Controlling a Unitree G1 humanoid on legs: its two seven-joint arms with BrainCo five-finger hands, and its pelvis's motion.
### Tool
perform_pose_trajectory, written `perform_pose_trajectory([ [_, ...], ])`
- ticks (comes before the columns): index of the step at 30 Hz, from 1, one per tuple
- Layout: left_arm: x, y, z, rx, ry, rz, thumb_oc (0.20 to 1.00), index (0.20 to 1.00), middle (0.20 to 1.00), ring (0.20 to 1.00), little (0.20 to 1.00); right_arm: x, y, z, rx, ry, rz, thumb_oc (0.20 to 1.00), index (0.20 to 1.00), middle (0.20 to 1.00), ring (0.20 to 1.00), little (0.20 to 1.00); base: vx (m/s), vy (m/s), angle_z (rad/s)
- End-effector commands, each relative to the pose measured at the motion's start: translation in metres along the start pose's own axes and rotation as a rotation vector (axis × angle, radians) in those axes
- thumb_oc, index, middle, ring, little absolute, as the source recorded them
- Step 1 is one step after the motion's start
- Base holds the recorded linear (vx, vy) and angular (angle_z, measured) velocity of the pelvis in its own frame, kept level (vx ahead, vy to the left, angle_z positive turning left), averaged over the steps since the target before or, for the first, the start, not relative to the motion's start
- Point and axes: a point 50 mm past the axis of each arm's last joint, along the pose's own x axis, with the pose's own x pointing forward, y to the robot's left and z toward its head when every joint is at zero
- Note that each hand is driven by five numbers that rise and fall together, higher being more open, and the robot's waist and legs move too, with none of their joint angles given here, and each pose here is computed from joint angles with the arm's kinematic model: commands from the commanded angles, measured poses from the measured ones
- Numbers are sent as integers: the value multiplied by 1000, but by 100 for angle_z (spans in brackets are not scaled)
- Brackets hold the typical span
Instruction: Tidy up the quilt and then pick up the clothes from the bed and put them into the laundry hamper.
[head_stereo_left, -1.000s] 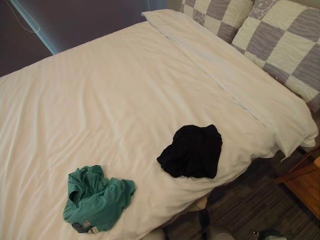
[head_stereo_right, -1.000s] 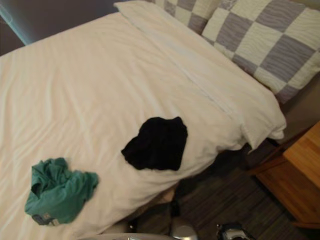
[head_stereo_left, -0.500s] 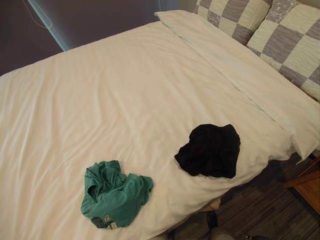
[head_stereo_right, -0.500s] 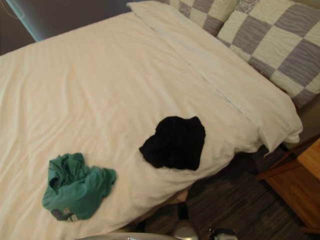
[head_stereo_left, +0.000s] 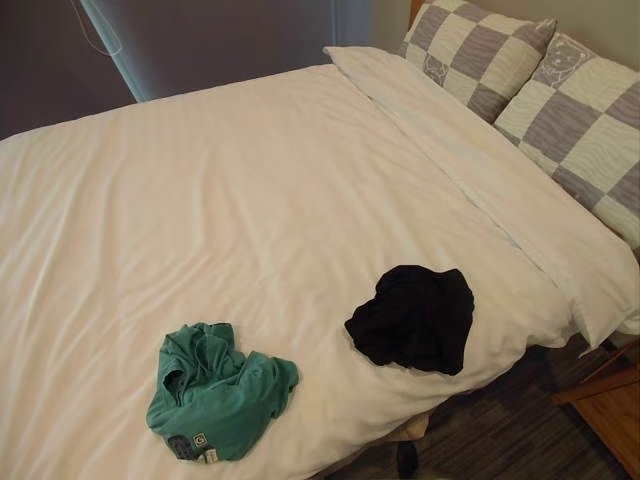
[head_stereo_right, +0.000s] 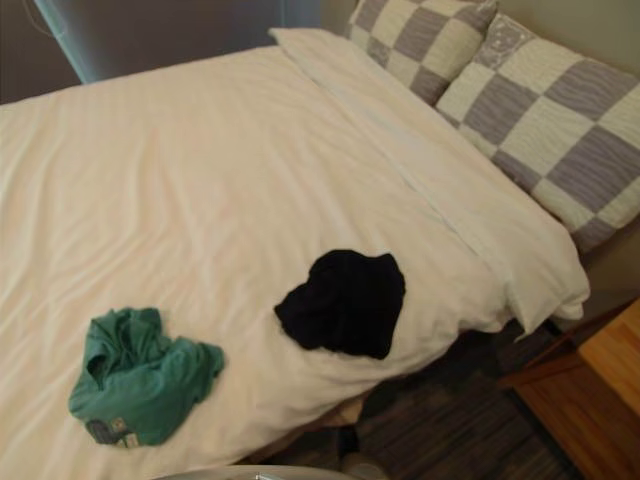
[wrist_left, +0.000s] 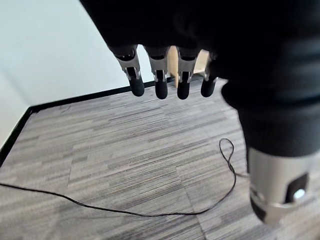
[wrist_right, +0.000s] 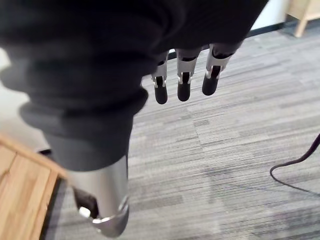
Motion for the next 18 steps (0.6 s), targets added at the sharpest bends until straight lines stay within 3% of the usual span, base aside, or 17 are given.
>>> perform_pose_trajectory([
  [1, -11, 11, 60, -290, -251, 2, 1000, 1000, 1000, 1000, 1000, 3, -23, 43, 263, -158, -87, 1000, 1000, 1000, 1000, 1000, 17, -36, 1],
  [4, -34, 16, 107, -398, -512, -29, 1000, 1000, 1000, 1000, 1000, -4, -31, 82, 382, -319, -73, 1000, 1000, 1000, 1000, 1000, -6, -27, 7],
  [5, -65, 15, 144, -480, -682, -73, 1000, 1000, 1000, 1000, 1000, -17, -35, 117, 436, -480, -59, 1000, 1000, 1000, 1000, 1000, 6, -11, 5],
  [8, -144, 2, 192, -614, -994, -190, 1000, 1000, 1000, 1000, 1000, -61, -25, 174, 495, -759, 0, 1000, 1000, 1000, 1000, 1000, -29, 6, 10],
  [9, -205, -6, 207, -688, -1177, -266, 1000, 1000, 1000, 1000, 1000, -107, -10, 204, 520, -933, 69, 1000, 1000, 1000, 1000, 1000, -17, 39, 8],
  [11, -255, -6, 211, -739, -1355, -334, 1000, 1000, 1000, 1000, 1000, -150, -3, 226, 529, -1098, 175, 1000, 1000, 1000, 1000, 1000, -6, 67, -3],
  [12, -311, -3, 206, -746, -1531, -404, 1000, 1000, 1000, 1000, 1000, -199, 5, 236, 479, -1247, 307, 1000, 1000, 1000, 1000, 1000, 19, 86, -10],
  [13, -317, -3, 204, -738, -1562, -418, 1000, 1000, 1000, 1000, 1000, -205, 7, 236, 459, -1278, 341, 1000, 1000, 1000, 1000, 1000, 27, 93, -9],
  [15, -363, -1, 181, -661, -1722, -493, 1000, 1000, 1000, 1000, 1000, -255, 25, 220, 295, -1437, 503, 1000, 1000, 1000, 1000, 1000, 38, 88, -10],
  [17, -387, -15, 151, -512, -1869, -581, 1000, 1000, 1000, 1000, 1000, -287, 49, 194, 94, -1557, 644, 1000, 1000, 1000, 1000, 1000, 55, 101, -15],
  [18, -387, -15, 150, -511, -1869, -578, 1000, 1000, 1000, 1000, 1000, -288, 49, 194, 93, -1559, 642, 1000, 1000, 1000, 1000, 1000, 52, 85, -17],
])
